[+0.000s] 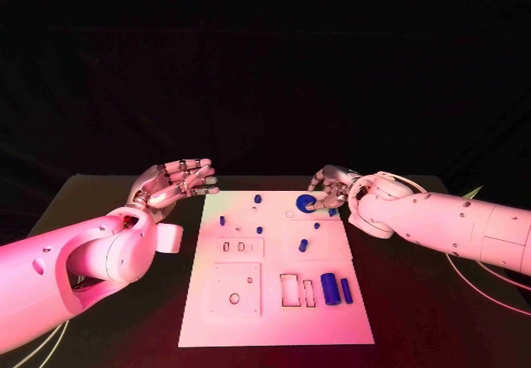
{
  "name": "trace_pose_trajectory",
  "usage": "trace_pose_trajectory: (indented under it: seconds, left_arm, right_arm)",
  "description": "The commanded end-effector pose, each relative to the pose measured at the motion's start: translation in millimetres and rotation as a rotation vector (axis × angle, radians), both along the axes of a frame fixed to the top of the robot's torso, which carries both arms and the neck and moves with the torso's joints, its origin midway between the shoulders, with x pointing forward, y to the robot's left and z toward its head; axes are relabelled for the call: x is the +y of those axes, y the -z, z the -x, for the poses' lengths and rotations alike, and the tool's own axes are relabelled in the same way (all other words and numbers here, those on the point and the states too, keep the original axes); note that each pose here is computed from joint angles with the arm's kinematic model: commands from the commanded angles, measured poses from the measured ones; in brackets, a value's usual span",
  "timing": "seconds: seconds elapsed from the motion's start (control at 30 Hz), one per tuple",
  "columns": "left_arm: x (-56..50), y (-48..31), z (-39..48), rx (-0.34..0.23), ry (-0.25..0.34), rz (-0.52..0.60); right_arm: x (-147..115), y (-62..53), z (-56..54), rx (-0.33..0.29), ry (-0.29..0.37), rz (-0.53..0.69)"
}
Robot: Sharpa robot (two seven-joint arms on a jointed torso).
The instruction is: Assemble the parts on the task board
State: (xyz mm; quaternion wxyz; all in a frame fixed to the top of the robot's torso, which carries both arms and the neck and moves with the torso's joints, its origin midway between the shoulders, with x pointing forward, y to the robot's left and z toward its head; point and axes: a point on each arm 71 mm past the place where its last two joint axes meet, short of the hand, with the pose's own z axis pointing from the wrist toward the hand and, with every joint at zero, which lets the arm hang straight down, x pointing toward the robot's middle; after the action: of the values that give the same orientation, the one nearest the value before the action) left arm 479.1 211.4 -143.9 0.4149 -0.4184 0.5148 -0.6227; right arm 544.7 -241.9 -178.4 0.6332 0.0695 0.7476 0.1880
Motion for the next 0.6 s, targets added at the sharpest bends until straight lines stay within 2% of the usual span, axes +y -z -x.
trace_pose_trajectory:
  seconds: [0.03,0.6]
  left_arm:
    - [-2.9,-1.8,0.5,-0.012,0.023,0.012]
    - [-3.7,-1.6,0.2,-0.011,0.025,0.011]
  right_arm:
    - [2.8,2.3,-0.6,0.008,-0.016,0.001]
    - [5.9,8.1,-3.4,0.008,-0.002,0.003]
